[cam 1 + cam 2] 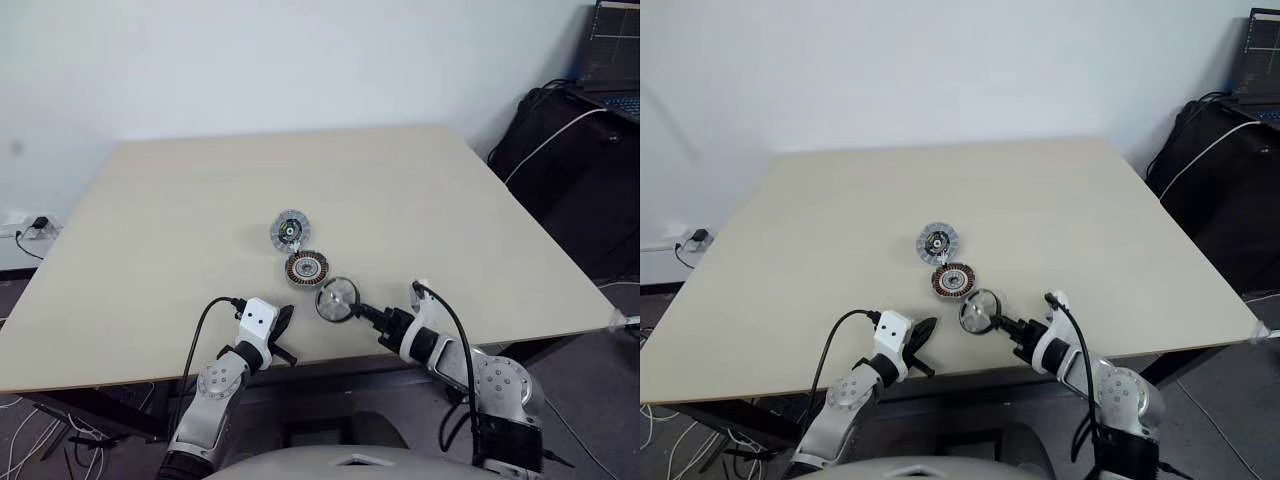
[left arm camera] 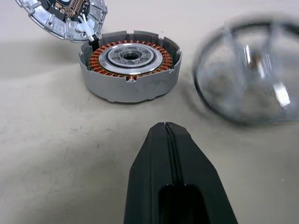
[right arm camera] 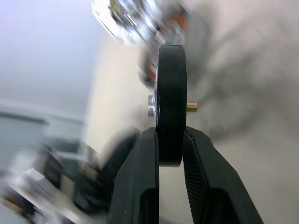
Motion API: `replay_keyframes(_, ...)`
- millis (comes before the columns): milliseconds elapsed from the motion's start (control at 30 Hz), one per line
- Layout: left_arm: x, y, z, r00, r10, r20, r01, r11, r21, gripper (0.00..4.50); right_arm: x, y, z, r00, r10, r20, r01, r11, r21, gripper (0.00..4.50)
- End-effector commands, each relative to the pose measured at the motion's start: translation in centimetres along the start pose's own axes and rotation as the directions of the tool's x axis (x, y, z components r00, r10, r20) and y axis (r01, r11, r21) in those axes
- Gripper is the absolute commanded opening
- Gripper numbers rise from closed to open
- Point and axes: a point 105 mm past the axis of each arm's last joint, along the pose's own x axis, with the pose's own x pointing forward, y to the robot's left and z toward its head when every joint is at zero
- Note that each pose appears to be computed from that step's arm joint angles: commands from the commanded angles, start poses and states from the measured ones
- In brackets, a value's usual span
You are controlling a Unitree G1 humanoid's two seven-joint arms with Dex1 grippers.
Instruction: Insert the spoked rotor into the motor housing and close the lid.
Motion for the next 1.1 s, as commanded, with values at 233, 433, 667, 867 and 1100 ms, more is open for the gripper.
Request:
replay_keyframes(233,0.1,0.2,1.1,0.999,0.001,0.036,-0.001,1.000,0.015,0.00,2.7,3.9,3.8,0.961,0.182,0.207,-0.209,0.971,0.119,0.43)
replay_keyframes(433,-0.1,0.4,1.2,0.999,0.005,0.036,-0.006,1.000,0.022,0.00,5.7,3.8,3.4,0.969,0.161,0.185,-0.190,0.970,0.153,0.43)
replay_keyframes(667,-0.4,0.5,1.1,0.999,0.019,0.034,-0.019,1.000,0.019,0.00,8.1,4.2,2.8,0.973,0.172,0.152,-0.198,0.965,0.173,0.43)
replay_keyframes(867,-0.5,0.7,1.2,0.999,0.028,0.034,-0.029,0.999,0.017,0.00,9.2,4.0,1.7,0.979,0.159,0.124,-0.179,0.968,0.174,0.43)
replay_keyframes(1100,-0.5,0.8,1.2,0.999,0.030,0.035,-0.031,0.999,0.020,0.00,9.5,3.2,0.7,0.987,0.133,0.087,-0.147,0.971,0.189,0.43)
